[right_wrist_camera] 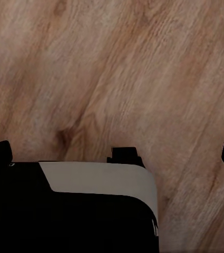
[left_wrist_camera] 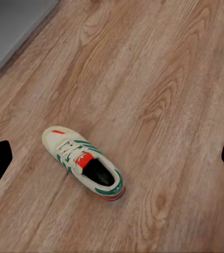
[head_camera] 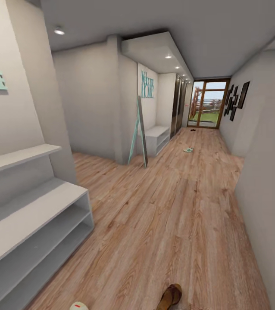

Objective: Pick up the two gym shoes and the two sandals from the corridor floor and place them onto the hallstand (shoe rack) in the corridor, making sure they are on the rack and not on the floor. Arrange them so the two gym shoes are next to each other and the two sandals are next to each other.

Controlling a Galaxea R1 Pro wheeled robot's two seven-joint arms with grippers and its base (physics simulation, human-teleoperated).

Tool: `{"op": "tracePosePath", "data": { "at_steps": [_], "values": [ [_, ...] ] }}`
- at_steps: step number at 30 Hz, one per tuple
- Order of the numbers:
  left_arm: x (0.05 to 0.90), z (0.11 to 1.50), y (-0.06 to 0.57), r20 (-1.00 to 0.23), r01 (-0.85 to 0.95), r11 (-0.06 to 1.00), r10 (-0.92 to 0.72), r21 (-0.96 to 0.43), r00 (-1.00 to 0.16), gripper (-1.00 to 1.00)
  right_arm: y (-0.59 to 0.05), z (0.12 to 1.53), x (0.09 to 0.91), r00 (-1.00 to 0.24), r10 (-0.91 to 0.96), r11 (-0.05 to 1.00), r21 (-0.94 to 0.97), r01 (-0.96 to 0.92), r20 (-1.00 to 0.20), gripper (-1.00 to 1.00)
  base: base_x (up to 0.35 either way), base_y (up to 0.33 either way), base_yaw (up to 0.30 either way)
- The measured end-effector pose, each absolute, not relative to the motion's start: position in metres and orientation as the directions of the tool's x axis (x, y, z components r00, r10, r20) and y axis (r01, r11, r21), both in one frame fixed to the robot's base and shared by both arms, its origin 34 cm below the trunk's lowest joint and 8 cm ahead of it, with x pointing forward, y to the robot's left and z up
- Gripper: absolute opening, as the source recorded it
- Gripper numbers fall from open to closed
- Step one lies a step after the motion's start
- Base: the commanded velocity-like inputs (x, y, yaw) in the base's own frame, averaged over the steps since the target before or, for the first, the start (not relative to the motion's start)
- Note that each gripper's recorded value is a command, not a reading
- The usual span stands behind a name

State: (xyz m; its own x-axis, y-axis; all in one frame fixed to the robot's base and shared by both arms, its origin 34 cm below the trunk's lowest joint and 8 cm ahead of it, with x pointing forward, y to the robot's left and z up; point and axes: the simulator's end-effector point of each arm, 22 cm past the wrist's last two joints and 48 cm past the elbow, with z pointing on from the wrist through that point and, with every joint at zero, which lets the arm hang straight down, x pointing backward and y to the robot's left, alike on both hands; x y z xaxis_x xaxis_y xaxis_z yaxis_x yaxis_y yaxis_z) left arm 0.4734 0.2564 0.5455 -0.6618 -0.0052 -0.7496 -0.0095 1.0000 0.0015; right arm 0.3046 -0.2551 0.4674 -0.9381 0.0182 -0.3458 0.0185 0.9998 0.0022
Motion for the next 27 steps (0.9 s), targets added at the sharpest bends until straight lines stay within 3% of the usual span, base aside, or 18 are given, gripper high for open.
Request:
{"op": "tracePosePath", "data": {
  "at_steps": [27],
  "values": [
    [0.4734,0.5456,0.2565,-0.75,-0.009,1.0,-0.004,0.002,-0.662,1.0,-0.2559,0.4678,0.3055,-0.937,0.018,1.0,0.0,0.019,-0.348,1.0,0.0,0.0,-0.3]
  ]
}}
